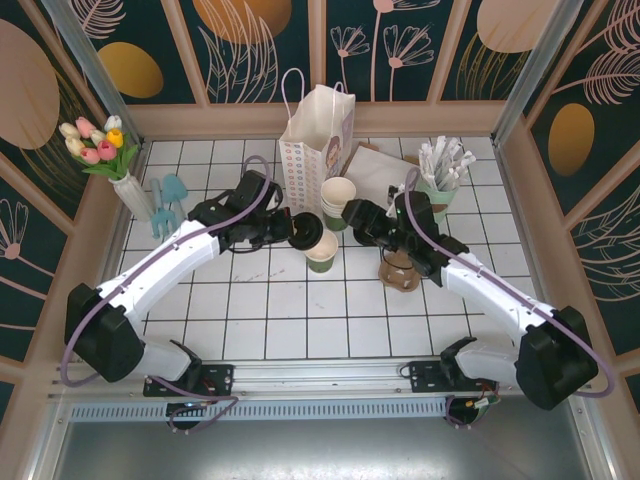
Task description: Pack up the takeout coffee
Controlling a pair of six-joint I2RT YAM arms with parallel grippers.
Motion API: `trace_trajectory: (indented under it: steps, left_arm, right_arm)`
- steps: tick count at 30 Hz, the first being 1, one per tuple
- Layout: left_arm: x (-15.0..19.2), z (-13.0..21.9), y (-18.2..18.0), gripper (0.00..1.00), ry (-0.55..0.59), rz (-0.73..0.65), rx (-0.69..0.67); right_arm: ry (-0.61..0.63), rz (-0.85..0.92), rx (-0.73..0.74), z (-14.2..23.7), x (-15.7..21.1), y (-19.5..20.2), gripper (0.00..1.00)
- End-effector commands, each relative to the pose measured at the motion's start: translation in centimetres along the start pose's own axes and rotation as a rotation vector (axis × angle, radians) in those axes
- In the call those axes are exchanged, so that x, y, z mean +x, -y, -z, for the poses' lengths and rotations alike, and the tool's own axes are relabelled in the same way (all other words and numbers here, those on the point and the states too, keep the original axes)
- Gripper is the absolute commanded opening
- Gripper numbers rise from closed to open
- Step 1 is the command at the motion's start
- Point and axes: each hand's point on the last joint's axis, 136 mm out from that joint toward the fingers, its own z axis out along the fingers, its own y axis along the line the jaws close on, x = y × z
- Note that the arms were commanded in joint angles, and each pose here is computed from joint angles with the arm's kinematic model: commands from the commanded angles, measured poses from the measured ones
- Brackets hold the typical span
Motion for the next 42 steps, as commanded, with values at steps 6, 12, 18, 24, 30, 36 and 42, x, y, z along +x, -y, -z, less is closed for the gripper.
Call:
trace_trajectory:
  steps: [6, 12, 18, 24, 30, 36, 42]
  left_arm:
    - [0.6, -2.6, 0.0, 0.0, -0.021, -0.001, -0.072]
    - [0.9, -3.6, 0.0, 0.0, -0.045, -0.021, -0.071]
    - [1.0, -3.8, 0.3, 0.0, -0.056, -0.032, -0.057]
    - [1.0, -4.2, 0.6, 0.0, -0.072, -0.04, -0.048]
    - [0.9, -4.2, 1.0, 0.0, -0.076, -0.048, -0.039]
    - [1.0, -4.4, 0.9, 0.0, -0.092, -0.05, -0.047]
    - [1.2, -4.8, 0.8, 0.0, -0.104, -0.051, -0.053]
  right_arm:
    - [-0.044, -0.027, -0.113, -0.2, 1.1, 0.2, 0.96]
    - [-0.094, -0.016, -0.14, -0.6, 2.1, 0.3, 0.96]
    - [-0.168, -0.002, -0.165, -1.3, 3.3, 0.2, 0.94]
    - [-0.242, -0.005, -0.206, -2.2, 4.3, -0.3, 0.89]
    - [-0.287, -0.001, -0.232, -2.6, 5.0, -0.5, 0.89]
    - [-0.311, 0.003, -0.256, -2.9, 5.4, -0.9, 0.88]
    - [-0.319, 0.006, -0.262, -2.9, 5.5, -1.0, 0.88]
